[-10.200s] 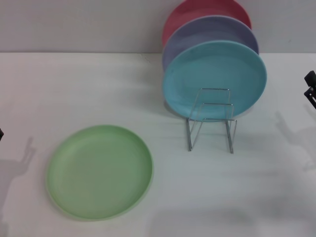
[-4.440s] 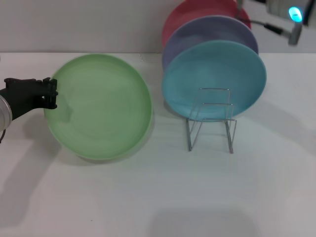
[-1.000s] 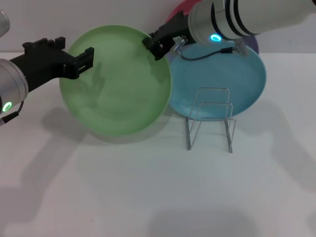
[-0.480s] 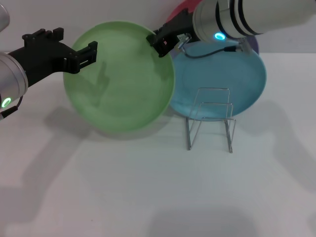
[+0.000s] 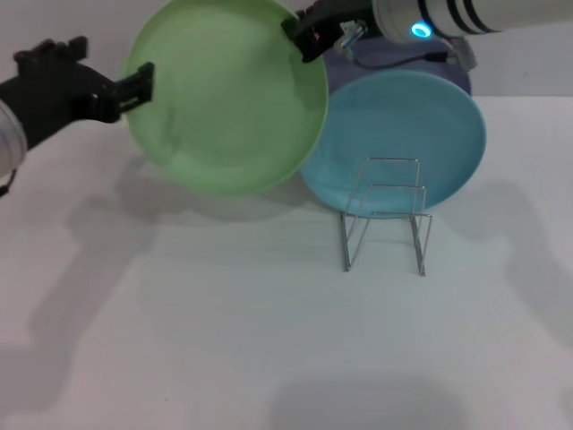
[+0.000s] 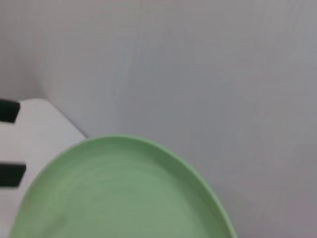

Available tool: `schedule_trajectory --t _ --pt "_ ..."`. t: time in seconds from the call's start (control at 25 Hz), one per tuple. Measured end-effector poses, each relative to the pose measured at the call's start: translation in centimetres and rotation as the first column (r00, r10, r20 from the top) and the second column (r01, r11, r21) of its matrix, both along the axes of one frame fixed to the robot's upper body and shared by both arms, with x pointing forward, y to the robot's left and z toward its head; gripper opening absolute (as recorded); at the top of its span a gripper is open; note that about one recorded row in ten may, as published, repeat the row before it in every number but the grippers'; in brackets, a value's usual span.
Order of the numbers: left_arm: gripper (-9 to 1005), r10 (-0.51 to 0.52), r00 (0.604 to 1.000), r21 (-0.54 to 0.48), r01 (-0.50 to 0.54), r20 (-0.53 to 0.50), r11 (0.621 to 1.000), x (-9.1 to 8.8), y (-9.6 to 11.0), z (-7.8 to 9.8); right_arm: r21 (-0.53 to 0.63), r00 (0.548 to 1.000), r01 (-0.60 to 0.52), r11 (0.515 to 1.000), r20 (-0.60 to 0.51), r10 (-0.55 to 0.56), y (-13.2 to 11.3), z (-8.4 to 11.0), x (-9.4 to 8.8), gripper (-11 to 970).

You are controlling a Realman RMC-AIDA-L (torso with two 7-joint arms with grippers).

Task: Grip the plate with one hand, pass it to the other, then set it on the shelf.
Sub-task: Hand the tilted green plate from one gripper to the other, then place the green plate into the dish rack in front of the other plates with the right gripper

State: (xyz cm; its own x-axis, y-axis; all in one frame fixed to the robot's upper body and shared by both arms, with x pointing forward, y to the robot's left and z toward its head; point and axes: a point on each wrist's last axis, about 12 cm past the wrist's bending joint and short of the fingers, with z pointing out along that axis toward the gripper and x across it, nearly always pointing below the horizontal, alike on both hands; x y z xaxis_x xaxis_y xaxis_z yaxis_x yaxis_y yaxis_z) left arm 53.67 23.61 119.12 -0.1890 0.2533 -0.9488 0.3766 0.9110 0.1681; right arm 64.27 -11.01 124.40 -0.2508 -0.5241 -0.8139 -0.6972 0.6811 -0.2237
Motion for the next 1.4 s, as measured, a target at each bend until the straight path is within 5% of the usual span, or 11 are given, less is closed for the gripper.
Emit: schedule_trajectory --t 0.56,0.88,1.4 --pt "811 0.264 0.95 -0.065 -0.256 0.165 0.964 0.0 4.3 -3.3 0.165 0.981 -0.027 0.986 0.194 -0.006 -4.5 2.9 -6.1 30" --pt "811 0.311 0.931 -0.103 -0.296 0.193 0.95 -0.5 4.7 -4.4 0.283 0.944 -0.054 0.957 0.326 -0.043 -8.8 0.6 -9.7 30" --pt "811 0.313 0.937 -0.095 -0.301 0.154 0.949 -0.1 4.6 -5.9 0.24 0.929 -0.047 0.97 0.367 -0.046 -11.9 -3.4 -10.1 30"
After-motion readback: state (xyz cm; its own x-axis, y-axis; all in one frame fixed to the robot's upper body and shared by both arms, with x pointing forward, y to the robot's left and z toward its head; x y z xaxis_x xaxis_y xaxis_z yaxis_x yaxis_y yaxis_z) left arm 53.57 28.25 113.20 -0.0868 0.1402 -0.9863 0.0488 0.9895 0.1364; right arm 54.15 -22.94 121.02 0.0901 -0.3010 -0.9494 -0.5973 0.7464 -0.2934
